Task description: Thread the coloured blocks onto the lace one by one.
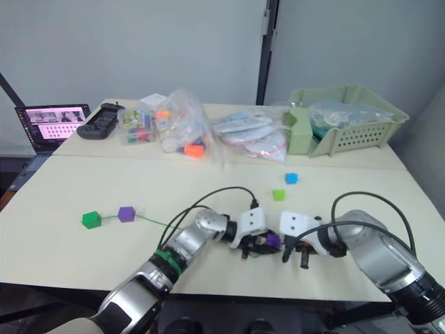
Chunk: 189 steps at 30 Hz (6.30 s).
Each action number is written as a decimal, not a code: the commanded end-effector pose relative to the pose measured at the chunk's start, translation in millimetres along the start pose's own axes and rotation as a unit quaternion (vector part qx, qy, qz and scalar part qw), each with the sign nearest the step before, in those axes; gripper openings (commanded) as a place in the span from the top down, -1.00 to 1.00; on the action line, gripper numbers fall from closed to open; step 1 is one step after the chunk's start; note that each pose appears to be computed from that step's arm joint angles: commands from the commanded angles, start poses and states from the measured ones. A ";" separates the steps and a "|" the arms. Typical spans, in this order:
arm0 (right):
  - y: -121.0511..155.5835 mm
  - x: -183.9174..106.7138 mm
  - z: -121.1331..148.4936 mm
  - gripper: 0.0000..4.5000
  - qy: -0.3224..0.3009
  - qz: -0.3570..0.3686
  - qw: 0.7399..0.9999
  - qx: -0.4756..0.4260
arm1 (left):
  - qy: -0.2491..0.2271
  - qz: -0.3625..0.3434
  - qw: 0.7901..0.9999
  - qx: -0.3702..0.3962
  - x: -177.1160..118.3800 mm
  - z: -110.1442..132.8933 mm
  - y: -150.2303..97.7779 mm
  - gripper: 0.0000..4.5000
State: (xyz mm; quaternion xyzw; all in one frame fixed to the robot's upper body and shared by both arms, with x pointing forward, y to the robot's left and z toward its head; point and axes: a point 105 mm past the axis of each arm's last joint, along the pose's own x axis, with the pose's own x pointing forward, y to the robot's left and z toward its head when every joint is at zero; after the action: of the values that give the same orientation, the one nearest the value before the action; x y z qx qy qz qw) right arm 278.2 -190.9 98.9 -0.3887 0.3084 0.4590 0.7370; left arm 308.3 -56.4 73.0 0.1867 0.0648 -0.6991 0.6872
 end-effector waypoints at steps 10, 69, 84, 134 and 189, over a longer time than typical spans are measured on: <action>-13.3 -12.8 -8.9 1.00 0.005 -0.007 1.000 0.012 | 0.025 0.089 0.996 0.013 -90.0 -4.0 14.6 0.38; -13.8 -15.9 14.7 1.00 -0.042 0.013 0.999 0.007 | 0.030 0.152 0.986 0.064 -289.3 6.0 52.1 -0.97; 8.4 -4.2 50.6 1.00 -0.070 0.054 0.996 -0.031 | -0.072 0.016 0.994 0.077 -105.8 22.7 -0.8 -0.97; 8.5 -8.9 65.1 1.00 -0.086 0.042 0.995 -0.018 | -0.091 -0.007 0.995 0.027 -53.1 25.4 -6.9 0.99; -57.9 -71.6 36.2 -0.99 -0.189 -0.180 0.950 0.174 | -0.098 0.058 0.993 0.035 -85.9 27.2 20.9 1.00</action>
State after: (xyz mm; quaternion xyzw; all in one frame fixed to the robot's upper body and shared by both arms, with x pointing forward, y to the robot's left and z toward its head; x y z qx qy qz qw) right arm 296.1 -197.5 177.6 -0.2164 0.2048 0.3696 0.8801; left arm 321.6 11.7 122.3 0.1486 -0.0204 -0.6798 0.7179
